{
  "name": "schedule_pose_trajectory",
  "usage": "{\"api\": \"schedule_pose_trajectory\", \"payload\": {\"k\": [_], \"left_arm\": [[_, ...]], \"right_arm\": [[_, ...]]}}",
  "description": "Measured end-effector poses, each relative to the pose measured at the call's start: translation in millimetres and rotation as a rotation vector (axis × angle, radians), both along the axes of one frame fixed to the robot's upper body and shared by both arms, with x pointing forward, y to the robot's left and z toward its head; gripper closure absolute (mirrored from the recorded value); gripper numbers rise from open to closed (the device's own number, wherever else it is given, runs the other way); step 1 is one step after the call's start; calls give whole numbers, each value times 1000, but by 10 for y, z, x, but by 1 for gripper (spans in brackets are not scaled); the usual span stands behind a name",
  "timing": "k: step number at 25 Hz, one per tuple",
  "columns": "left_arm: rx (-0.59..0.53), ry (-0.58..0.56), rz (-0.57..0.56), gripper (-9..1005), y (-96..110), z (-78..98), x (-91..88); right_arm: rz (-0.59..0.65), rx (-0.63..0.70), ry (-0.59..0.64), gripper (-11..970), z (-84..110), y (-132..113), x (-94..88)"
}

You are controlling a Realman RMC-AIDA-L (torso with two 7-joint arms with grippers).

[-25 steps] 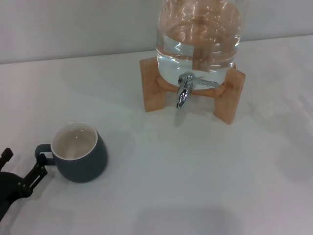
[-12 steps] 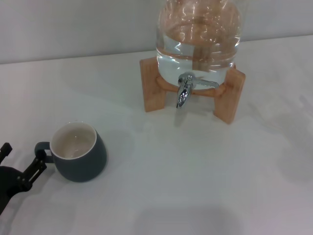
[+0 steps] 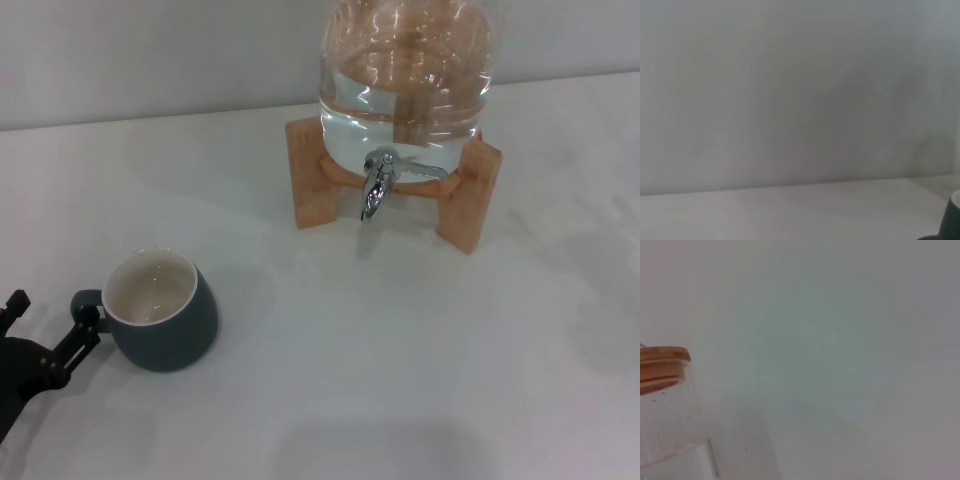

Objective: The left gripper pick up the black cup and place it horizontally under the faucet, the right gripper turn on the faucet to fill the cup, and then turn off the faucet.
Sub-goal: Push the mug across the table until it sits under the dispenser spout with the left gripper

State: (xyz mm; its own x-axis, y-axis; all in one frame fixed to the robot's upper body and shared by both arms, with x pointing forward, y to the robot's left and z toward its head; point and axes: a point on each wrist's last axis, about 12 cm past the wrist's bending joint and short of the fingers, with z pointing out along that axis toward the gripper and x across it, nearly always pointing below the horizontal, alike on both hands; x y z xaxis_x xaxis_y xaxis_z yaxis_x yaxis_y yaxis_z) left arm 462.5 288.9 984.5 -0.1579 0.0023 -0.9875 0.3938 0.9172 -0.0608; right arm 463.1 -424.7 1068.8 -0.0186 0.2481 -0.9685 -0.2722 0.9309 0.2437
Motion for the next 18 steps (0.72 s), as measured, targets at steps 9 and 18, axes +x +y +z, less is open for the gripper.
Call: {"api": "schedule_pose_trajectory", "payload": {"k": [9,18], "left_arm": [[5,11,1,197,-15,-3,49],[3,19,-2,200,-31,14,126]], "right_arm": [[2,-3,-2,116,9,-9,0],[-4,-2,-5,116,14,-22,-3]]}}
